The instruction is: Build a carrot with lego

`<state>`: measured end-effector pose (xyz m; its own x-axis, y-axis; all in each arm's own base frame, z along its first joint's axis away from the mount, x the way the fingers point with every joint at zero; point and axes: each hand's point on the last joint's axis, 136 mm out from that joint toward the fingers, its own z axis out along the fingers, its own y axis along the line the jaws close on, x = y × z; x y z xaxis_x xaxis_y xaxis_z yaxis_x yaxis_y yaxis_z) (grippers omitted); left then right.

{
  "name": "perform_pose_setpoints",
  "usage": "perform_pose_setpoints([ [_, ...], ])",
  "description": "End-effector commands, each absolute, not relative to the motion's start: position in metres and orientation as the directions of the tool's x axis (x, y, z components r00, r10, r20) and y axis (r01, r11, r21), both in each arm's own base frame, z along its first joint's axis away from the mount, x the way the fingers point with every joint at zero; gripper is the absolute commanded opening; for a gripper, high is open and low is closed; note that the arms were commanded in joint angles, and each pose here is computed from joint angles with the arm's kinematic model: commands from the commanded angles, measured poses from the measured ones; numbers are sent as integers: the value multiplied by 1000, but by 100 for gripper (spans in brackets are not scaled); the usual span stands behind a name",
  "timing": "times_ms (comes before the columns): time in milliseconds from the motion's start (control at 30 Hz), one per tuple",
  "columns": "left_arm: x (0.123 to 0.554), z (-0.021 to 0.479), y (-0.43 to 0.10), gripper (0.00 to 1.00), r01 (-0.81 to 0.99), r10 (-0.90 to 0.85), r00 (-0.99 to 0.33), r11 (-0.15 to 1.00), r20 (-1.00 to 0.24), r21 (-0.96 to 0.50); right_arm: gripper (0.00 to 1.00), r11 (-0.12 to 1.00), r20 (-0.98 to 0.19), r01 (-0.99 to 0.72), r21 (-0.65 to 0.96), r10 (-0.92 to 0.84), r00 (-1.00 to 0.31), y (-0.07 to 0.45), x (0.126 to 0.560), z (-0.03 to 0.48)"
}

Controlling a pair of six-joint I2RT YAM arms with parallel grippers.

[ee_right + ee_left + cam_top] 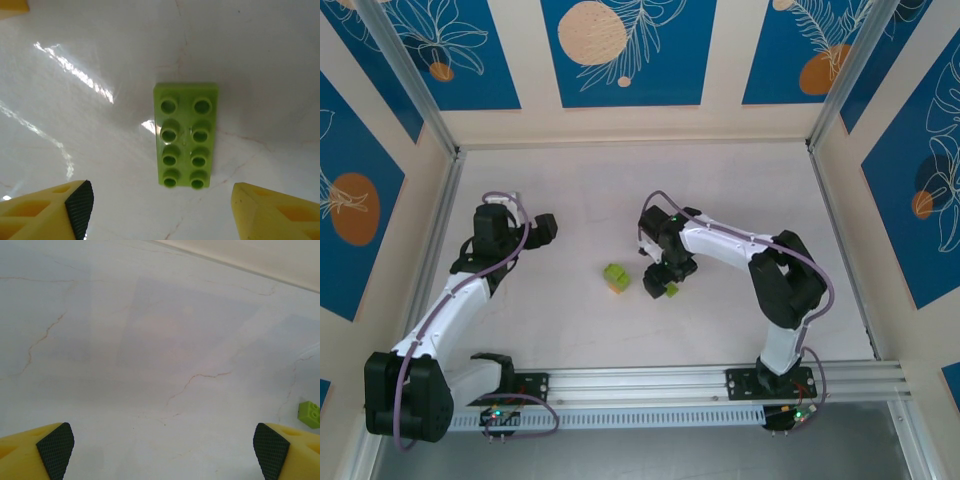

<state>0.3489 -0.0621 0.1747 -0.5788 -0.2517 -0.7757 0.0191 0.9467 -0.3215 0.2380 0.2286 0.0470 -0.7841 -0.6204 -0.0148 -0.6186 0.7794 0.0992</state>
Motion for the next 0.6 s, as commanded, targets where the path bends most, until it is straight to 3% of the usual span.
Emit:
perform_pose_setpoints([
  [0,351,187,-69,95,60,-236,-558,945,-796,-322,73,769,-18,-627,123,-630,-777,236,240,35],
  [233,352,185,-69,95,61,-233,-562,945,-794,-321,68,772,1,-625,119,-630,-777,234,247,21],
  [567,352,184,-69,95,61,-233,-563,945,-793,-320,45,770,29,-629,113,-635,-772,230,245,11],
])
